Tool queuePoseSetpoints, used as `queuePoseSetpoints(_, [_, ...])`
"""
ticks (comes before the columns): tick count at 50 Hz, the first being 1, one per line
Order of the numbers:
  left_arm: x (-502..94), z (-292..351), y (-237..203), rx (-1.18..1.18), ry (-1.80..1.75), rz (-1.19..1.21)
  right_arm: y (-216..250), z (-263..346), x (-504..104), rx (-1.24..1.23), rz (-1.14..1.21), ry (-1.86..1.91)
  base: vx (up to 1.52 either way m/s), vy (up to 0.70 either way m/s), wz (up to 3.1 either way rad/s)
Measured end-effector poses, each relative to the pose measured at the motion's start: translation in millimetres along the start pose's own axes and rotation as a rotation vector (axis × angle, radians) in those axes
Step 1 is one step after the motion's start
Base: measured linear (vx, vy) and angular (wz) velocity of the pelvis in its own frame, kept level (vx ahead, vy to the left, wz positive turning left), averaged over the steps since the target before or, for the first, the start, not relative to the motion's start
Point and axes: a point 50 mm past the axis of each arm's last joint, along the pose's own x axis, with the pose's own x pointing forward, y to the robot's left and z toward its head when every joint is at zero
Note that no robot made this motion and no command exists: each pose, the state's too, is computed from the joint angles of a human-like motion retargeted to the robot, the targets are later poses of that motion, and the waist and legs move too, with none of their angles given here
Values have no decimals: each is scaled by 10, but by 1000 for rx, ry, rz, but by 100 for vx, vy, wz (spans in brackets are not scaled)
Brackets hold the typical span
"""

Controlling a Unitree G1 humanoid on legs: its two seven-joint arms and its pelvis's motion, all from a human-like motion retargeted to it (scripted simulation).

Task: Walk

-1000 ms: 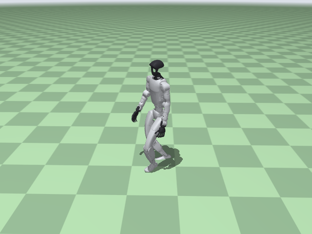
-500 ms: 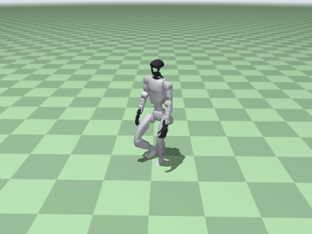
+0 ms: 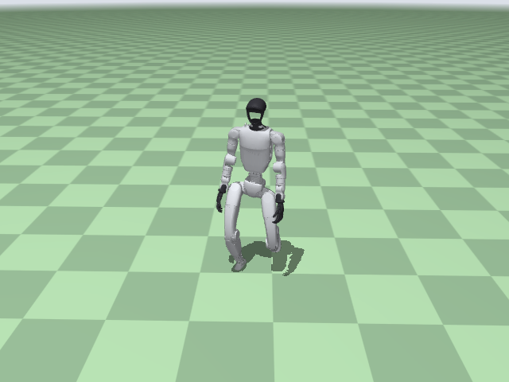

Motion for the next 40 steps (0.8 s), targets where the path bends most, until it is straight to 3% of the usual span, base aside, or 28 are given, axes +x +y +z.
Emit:
queuePoseSetpoints(12, [-32,-77,-24,14,-15,-2,-525,621,39,37,-132,-211,54,-7,89])
queuePoseSetpoints(19, [-60,-242,-79,17,44,-18,-581,846,19,19,-152,-288,52,3,104])
queuePoseSetpoints(29, [-82,-348,-117,-36,84,-77,-343,375,41,38,-54,-140,53,10,135])
queuePoseSetpoints(40, [2,469,21,-11,-197,-3,-293,-57,8,43,-77,4,50,5,157])
